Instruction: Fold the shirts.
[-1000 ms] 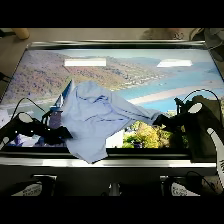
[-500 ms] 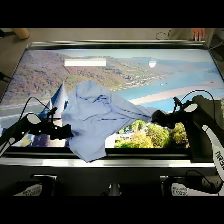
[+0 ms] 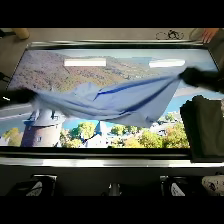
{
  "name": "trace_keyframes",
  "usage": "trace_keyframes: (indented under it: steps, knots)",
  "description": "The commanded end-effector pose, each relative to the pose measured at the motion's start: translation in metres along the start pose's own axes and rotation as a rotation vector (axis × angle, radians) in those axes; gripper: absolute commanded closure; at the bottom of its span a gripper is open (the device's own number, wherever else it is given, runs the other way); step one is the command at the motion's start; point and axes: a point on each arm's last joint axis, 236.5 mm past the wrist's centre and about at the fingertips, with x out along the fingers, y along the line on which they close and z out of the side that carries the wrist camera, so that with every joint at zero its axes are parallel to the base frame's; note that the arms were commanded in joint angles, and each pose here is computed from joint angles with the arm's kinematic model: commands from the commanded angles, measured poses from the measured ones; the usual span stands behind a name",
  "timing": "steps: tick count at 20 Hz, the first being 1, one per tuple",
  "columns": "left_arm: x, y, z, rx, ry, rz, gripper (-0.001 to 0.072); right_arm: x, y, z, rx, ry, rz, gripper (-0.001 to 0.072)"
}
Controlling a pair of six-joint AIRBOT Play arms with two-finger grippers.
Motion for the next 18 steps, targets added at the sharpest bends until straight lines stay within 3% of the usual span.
trace_keyframes:
  steps: [1,4,7,11,18]
  knots:
    - [-0.222,-0.045,0.160,0.098,-0.733,0.052,0.0671,-0.159,0.069,0.112,-0.170,-0.483,-0.045,0.0686]
    - [-0.352,-0.065,0.187,0.176,-1.035,0.154,0.0671,-0.249,0.092,0.130,-0.208,-0.691,-0.107,0.0686]
    - [-0.359,-0.055,0.179,0.190,-0.994,0.237,0.0670,-0.264,0.078,0.122,-0.162,-0.692,-0.180,0.0685]
    - [-0.282,-0.006,0.153,0.146,-0.689,0.349,0.0668,-0.216,0.037,0.102,-0.125,-0.491,-0.280,0.0684]
    - [-0.023,0.051,0.013,-0.073,-0.142,0.159,0.0668,0.022,-0.115,-0.054,0.128,0.321,-0.423,0.0684]
